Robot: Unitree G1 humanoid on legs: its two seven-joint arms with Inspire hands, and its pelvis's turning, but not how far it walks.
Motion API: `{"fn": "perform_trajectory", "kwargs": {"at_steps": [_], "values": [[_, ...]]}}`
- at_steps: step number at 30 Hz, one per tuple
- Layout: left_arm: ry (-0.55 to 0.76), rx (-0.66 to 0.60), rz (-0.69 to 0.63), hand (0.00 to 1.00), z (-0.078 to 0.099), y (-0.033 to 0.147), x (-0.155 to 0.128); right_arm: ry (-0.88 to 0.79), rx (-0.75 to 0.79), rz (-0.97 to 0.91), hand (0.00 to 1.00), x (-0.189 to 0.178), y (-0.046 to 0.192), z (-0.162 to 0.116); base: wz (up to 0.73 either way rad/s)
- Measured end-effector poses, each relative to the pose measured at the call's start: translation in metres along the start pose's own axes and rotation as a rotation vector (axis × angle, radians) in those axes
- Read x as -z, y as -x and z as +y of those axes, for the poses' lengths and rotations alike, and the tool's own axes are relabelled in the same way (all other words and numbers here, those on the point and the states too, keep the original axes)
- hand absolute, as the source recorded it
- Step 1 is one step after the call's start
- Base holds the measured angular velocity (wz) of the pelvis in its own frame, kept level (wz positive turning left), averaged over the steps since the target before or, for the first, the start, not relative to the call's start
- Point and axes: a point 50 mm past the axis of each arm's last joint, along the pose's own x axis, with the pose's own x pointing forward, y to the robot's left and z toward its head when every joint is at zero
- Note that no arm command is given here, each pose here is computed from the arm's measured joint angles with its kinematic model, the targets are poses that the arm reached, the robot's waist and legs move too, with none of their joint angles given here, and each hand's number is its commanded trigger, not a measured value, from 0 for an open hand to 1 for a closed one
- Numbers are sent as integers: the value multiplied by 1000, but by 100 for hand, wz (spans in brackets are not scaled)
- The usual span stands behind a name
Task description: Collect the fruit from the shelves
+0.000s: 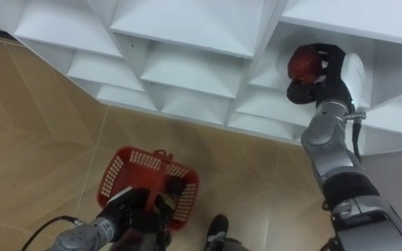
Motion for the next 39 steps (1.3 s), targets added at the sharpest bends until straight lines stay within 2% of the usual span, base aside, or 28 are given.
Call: {"fn": "perform_trajectory", "kwargs": {"at_steps": [21,31,39], "values": [[8,4,-6,100,-1,0,-1,-56,-8,14,100,0,0,0,0],[63,-12,-18,100,6,-3,-6,-70,-148,-70,100,-10,13,14,0],[105,-50,-2,100,13,2,4,-73,-221,-56,100,5,26,19,0]]}}
